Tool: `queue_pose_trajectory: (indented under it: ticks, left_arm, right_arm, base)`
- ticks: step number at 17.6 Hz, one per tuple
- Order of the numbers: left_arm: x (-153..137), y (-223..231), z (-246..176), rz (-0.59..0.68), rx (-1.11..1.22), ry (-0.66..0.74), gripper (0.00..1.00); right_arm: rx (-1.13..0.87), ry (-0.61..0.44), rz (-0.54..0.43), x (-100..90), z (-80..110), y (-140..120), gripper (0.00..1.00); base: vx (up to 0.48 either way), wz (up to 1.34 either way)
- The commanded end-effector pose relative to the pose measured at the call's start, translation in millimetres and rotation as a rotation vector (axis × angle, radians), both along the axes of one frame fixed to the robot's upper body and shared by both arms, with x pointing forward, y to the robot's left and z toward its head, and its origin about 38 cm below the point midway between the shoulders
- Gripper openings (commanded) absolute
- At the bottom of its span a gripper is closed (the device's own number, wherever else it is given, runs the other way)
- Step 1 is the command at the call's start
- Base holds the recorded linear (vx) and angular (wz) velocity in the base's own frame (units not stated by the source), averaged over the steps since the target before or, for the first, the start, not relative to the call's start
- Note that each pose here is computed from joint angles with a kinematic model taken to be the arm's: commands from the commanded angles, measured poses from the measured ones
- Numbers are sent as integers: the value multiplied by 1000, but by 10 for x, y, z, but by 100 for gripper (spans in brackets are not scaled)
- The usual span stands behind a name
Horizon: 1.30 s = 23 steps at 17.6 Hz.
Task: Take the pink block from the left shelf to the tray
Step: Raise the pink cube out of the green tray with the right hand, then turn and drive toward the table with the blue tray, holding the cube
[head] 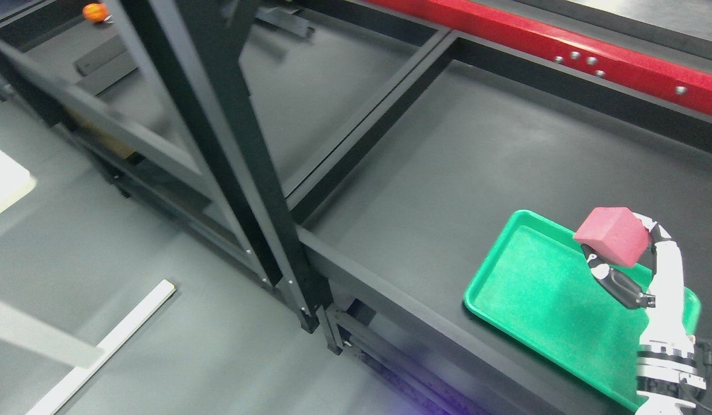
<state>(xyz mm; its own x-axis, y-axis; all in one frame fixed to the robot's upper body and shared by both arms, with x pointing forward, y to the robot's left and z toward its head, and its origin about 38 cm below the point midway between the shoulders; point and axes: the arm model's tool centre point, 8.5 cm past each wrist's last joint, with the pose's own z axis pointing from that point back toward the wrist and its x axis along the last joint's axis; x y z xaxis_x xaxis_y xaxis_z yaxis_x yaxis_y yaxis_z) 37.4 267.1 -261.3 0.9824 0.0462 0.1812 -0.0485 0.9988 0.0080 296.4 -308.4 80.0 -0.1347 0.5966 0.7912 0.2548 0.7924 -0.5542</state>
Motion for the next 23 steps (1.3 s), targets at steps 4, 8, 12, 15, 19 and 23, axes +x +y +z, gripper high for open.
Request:
queue_pose_trajectory:
  ticks: [4,8,12,15,19,23]
  left_arm:
    - [-59,113,7,-1,18,9,100]
    - [-59,113,7,-1,18,9,100]
    - [-59,113,7,-1,18,9,100]
    - [-61,113,7,-1,18,10,100]
    - [-59,113,7,-1,18,9,100]
    - [-59,113,7,-1,18,9,100]
  right_arm:
    - [-17,-8,3,2,42,-33,3]
    - [-17,-8,2,1,43,-39,3]
    - [-17,-9,-3,-3,46,-55,3]
    - [-17,-7,-4,-8,42,-61,3]
    - [-17,-7,-4,-8,42,-61,3]
    - [-17,-8,-3,-9,43,-60,3]
  base:
    - [-69,476]
    - [-88,577]
    - [-119,586]
    - [-131,614]
    - [-138,679]
    - [-134,674]
